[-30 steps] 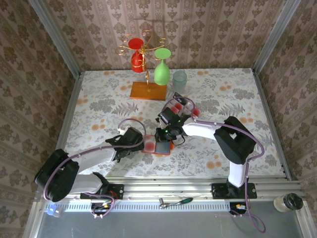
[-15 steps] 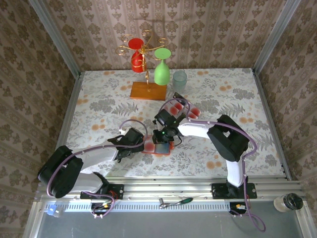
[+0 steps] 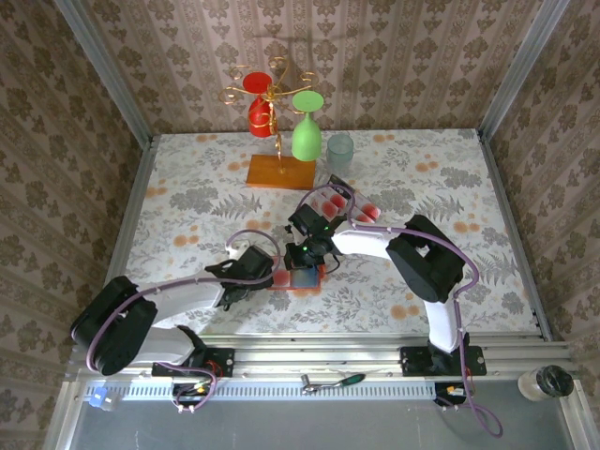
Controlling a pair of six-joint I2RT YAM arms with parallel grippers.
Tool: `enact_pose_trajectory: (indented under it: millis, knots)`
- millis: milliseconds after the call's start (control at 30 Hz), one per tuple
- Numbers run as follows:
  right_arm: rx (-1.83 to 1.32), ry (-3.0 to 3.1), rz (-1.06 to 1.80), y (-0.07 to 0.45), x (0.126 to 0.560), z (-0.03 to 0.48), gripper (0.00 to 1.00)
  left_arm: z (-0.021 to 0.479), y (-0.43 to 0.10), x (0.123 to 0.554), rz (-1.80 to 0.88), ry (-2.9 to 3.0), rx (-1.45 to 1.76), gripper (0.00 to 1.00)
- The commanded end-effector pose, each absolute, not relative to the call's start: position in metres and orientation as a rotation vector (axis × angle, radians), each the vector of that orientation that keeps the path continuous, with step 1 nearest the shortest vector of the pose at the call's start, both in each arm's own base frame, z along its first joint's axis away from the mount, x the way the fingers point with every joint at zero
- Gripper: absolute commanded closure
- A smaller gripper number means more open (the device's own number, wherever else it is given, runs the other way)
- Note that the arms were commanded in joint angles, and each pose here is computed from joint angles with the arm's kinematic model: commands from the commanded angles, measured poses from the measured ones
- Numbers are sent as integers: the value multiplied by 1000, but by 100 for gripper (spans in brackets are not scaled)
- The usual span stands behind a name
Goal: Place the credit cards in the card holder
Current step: Insert the credit card into the card slot, then turn over the card slot at the card holder.
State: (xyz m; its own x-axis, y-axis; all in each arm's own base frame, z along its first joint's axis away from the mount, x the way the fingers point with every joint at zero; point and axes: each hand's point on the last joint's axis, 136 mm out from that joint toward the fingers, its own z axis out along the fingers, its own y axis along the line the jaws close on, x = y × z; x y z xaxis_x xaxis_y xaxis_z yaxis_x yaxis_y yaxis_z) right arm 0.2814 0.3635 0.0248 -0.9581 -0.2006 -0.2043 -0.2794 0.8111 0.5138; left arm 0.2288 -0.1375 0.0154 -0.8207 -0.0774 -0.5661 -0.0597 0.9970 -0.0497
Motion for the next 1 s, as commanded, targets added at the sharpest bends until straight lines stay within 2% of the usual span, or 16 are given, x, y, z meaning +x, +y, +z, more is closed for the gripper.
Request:
enact_pose_trajectory:
  millis: [0,333,633,967]
  knots:
    - [-411,2862,866,366,276,33,92,3,-139,212,-91,2600,-122,0]
    - [-359,2780,875,342,279,69,77,49,-122,226,-128,2497,-177,0]
    - [-322,2768,819,315,280,72,76,75,-125,230,-190,2448,-171,0]
    - [-347,2790,711,295,282,60,77,89,-167,241,-289,2430,-100,0]
